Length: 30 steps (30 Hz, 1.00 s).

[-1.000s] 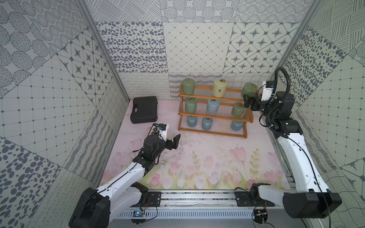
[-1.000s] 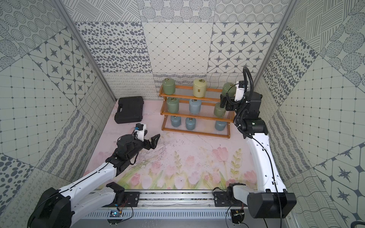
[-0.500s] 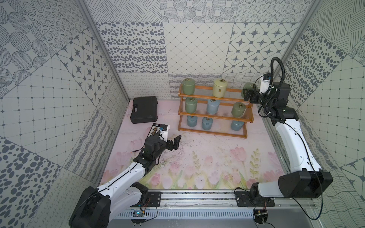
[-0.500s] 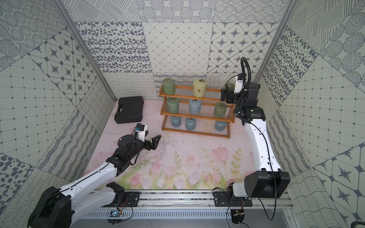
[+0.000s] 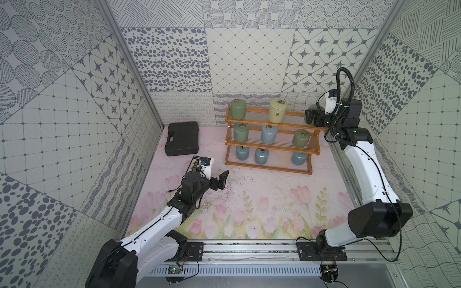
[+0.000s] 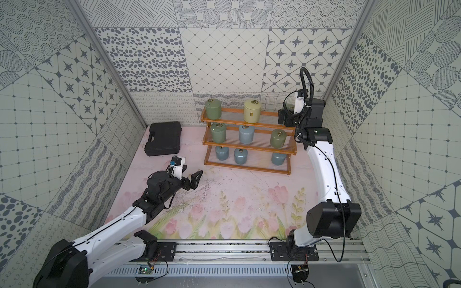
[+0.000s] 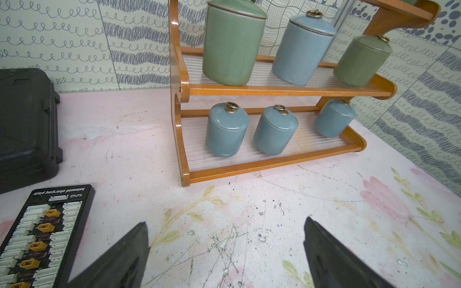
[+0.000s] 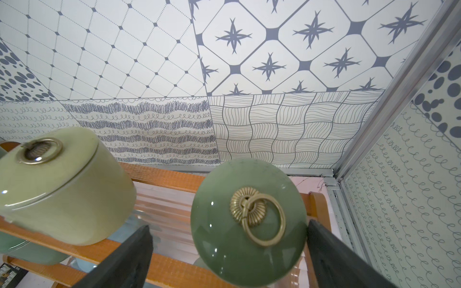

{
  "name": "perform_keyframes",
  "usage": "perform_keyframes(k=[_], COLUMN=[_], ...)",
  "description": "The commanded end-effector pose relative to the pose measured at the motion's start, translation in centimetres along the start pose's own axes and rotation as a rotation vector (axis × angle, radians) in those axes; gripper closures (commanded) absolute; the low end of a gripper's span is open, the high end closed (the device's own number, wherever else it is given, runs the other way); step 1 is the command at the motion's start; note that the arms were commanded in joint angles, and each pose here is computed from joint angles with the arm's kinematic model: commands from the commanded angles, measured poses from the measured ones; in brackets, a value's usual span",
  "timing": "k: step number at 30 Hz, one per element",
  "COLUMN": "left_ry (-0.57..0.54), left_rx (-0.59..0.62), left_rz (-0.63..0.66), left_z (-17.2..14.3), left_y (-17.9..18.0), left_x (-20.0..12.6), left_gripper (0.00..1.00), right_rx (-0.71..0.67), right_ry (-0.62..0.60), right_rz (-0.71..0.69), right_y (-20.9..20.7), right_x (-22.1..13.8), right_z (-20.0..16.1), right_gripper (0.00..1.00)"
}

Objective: Remove the tea canisters from the shelf
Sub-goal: Pick up the tea canister from the shelf.

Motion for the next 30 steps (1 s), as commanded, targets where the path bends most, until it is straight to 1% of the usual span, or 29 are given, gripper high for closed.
perform_keyframes(k=[1,19,22,26,30], left_ry=[-0.021,-0.012,-0.013,-0.010,-0.010], left_rx=[0.002,-0.007,-0.007,-0.010,-0.011], left_rz=[-0.028,-0.026,-0.025,-0.022,-0.024], left_z=[0.5,0.2,0.2,0.1,0.1], left_y=[-0.4,-0.4,-0.4,-0.4,-0.4], left_x=[-0.3,-0.5,-0.6,-0.6,-0.6], left_gripper=[0.00,0.00,0.00,0.00,0.00], right_rx=[-0.018,-0.008,-0.009,-0.009,-0.015], right_ry=[-0.029,0.008,0.007,0.009,0.009], right_rz=[-0.006,-0.012,-0.007,0.008,0.025], right_y=[-0.1,-0.9,-1.0,-0.8,-0.5], right_x=[0.3,3.5,3.6,3.5,3.1], right_z=[1.2,0.7,0.7,0.6,0.6], right_gripper=[0.00,0.00,0.08,0.24,0.33])
Point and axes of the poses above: each gripper's point midway between its finger pads, its own x axis out along the fingers, its own y axis along the line the jaws close on, z = x × y, the point moved 5 cm from there along -x, back along the fingers, and after that the axes turned 7 degrees about x, right-handed, at the moved point
